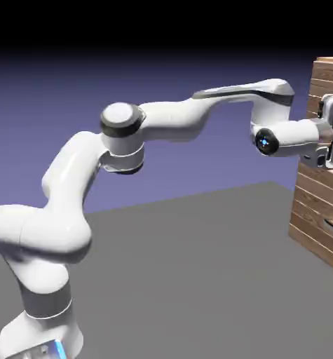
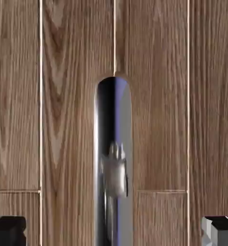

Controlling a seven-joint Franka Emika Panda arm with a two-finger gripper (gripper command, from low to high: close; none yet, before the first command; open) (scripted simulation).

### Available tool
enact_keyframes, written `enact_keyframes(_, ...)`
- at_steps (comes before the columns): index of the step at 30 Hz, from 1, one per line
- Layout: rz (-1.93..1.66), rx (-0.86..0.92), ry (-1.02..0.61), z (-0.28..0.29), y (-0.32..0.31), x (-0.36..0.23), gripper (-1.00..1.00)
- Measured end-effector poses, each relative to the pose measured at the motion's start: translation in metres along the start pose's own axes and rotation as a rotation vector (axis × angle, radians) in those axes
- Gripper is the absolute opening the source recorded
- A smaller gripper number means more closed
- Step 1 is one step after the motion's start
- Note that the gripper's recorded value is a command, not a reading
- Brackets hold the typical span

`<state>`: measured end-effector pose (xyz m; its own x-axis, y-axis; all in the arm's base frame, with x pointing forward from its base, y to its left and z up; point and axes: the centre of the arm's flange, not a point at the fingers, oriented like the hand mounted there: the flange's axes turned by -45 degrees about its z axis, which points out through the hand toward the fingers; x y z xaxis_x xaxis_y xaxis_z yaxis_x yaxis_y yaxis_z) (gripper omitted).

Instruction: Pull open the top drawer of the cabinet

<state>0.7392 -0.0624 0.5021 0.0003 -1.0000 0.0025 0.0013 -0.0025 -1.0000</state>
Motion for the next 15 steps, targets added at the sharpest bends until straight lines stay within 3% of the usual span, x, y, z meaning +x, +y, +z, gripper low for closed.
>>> enact_keyframes(7,0.002,-0.001,0.0,0.036,0.002,0.0,0.0)
enact_keyframes(8,0.003,-0.001,0.0,0.038,0.003,0.0,-1.0)
enact_keyframes(15,0.003,-0.001,-0.001,0.014,0.002,0.0,-1.0)
